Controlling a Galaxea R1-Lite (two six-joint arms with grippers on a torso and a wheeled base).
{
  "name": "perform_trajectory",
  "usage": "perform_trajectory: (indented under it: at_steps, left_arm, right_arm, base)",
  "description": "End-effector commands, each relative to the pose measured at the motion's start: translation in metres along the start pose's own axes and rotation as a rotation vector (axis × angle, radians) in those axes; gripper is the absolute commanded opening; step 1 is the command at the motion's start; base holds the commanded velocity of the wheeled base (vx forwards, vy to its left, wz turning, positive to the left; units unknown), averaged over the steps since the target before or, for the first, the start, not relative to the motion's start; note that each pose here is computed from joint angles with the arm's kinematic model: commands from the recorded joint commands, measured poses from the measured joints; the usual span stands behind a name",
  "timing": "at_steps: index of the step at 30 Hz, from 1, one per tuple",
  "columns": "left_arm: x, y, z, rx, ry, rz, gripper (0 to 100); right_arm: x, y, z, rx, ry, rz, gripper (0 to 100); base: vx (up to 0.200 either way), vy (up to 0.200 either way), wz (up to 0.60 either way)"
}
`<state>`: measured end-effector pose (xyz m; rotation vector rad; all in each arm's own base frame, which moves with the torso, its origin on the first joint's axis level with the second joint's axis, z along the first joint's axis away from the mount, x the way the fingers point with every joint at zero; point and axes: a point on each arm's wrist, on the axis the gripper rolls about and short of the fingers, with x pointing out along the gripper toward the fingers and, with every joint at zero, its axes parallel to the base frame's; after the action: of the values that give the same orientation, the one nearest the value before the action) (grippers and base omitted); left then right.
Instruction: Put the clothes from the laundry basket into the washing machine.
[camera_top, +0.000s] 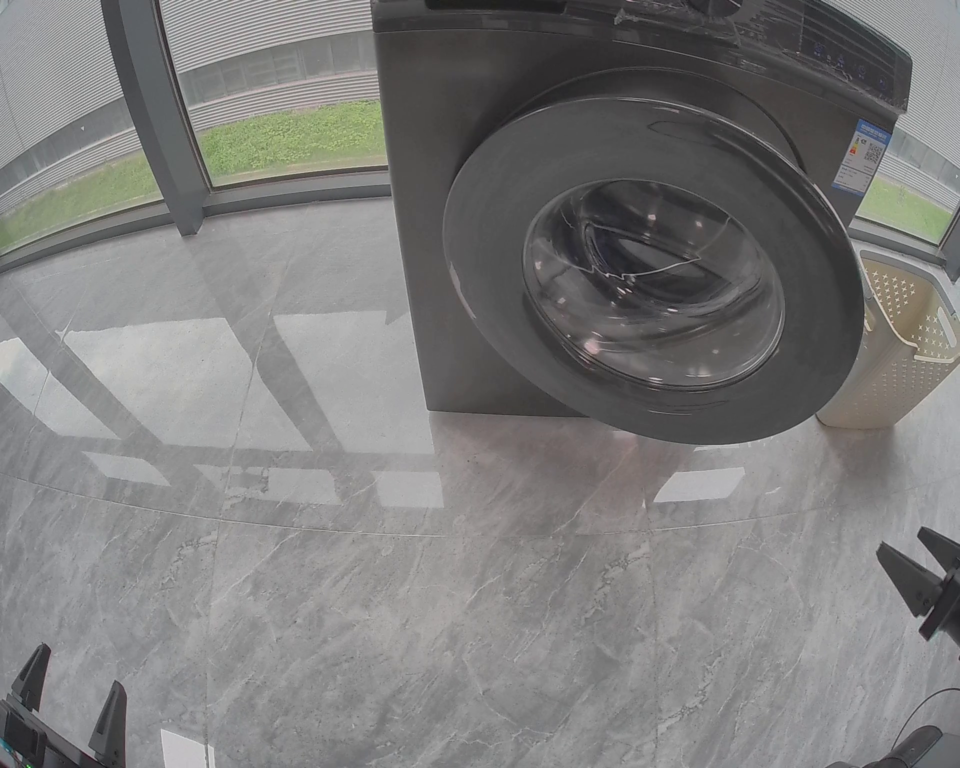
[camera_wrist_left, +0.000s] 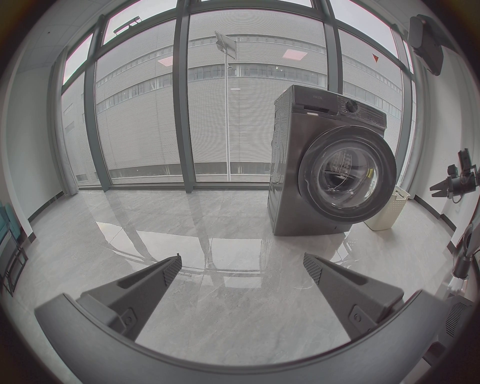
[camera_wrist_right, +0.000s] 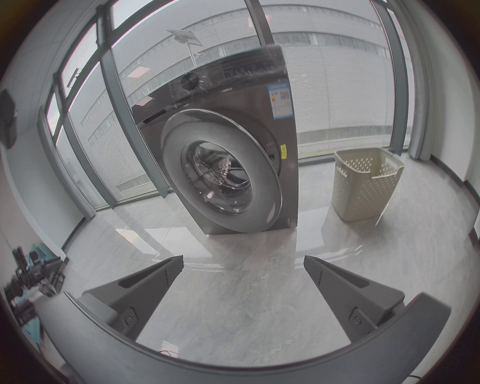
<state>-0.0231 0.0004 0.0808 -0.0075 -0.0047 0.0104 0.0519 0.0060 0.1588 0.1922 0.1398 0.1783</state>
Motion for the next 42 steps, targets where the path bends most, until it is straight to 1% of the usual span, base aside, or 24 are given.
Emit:
perform_trajectory:
  at_steps: [1, 2, 3, 5, 7, 9, 12, 15, 17, 18, 19, 21, 23, 25, 26, 28, 33, 36, 42]
  left_arm:
    - [0.001, 0.0, -0.005, -0.002, 0.008, -0.001, 100]
    - [0.001, 0.0, -0.005, -0.002, 0.008, -0.001, 100]
    - [0.001, 0.0, -0.005, -0.002, 0.008, -0.001, 100]
    - [0.001, 0.0, -0.005, -0.002, 0.008, -0.001, 100]
    - [0.001, 0.0, -0.005, -0.002, 0.008, -0.001, 100]
    - [0.001, 0.0, -0.005, 0.0, 0.008, 0.0, 100]
    - [0.001, 0.0, -0.005, 0.001, 0.008, 0.0, 100]
    - [0.001, 0.0, -0.005, 0.0, 0.008, 0.0, 100]
    - [0.001, 0.0, -0.005, 0.0, 0.008, -0.001, 100]
    - [0.001, 0.0, -0.005, -0.002, 0.008, -0.001, 100]
    - [0.001, 0.0, -0.005, -0.002, 0.008, -0.001, 100]
    - [0.001, 0.0, -0.005, -0.002, 0.008, -0.001, 100]
    - [0.001, 0.0, -0.005, -0.002, 0.008, -0.006, 100]
    - [0.001, 0.0, -0.005, -0.002, 0.008, -0.01, 100]
    - [0.001, 0.0, -0.005, -0.002, 0.008, -0.01, 100]
    - [0.001, 0.0, -0.005, -0.002, 0.008, -0.01, 100]
    - [0.001, 0.0, -0.005, -0.002, 0.008, -0.01, 100]
    - [0.001, 0.0, -0.005, -0.005, 0.008, -0.01, 100]
    - [0.001, 0.0, -0.005, -0.008, 0.009, -0.012, 100]
  right_arm:
    - [0.057, 0.008, 0.006, 0.07, 0.165, 0.11, 100]
    - [0.057, 0.008, 0.006, 0.07, 0.165, 0.11, 100]
    - [0.063, 0.014, 0.004, 0.075, 0.189, 0.161, 100]
    - [0.065, 0.023, 0.001, 0.059, 0.214, 0.232, 100]
    - [0.067, 0.03, 0.001, 0.05, 0.228, 0.278, 100]
    - [0.071, 0.034, 0.003, 0.047, 0.231, 0.296, 100]
    - [0.083, 0.038, 0.009, 0.054, 0.237, 0.297, 100]
    - [0.094, 0.043, 0.015, 0.063, 0.216, 0.308, 100]
    - [0.107, 0.048, 0.018, 0.064, 0.173, 0.323, 100]
    - [0.114, 0.051, 0.018, 0.07, 0.153, 0.333, 100]
    - [0.114, 0.051, 0.019, 0.07, 0.148, 0.335, 100]
    - [0.124, 0.058, 0.014, 0.079, 0.141, 0.362, 100]
    - [0.132, 0.061, 0.015, 0.079, 0.121, 0.35, 100]
    - [0.14, 0.067, 0.018, 0.079, 0.099, 0.361, 100]
    - [0.14, 0.067, 0.018, 0.079, 0.099, 0.361, 100]
    - [0.148, 0.074, 0.019, 0.077, 0.1, 0.379, 100]
    - [0.155, 0.076, 0.02, 0.079, 0.1, 0.376, 100]
    - [0.158, 0.075, 0.023, 0.081, 0.083, 0.352, 100]
    - [0.161, 0.076, 0.029, 0.086, 0.057, 0.33, 100]
  base:
    - [0.0, -0.2, 0.0]
    - [0.0, -0.2, 0.0]
    - [0.0, -0.2, 0.0]
    - [0.0, -0.2, 0.0]
    - [0.0, -0.2, 0.0]
    - [0.0, -0.2, 0.0]
    - [0.0, -0.2, 0.0]
    - [0.0, -0.2, 0.0]
    - [0.0, -0.2, 0.0]
    - [0.0, 0.0, 0.0]
    - [0.0, 0.0, 0.0]
    - [0.0, 0.0, 0.0]
    - [0.0, 0.0, 0.0]
    - [0.0, 0.0, 0.0]
    - [0.2, 0.0, 0.0]
    - [0.2, 0.0, 0.0]
    - [0.2, 0.0, 0.0]
    - [0.2, 0.0, 0.0]
    - [0.2, 0.0, 0.0]
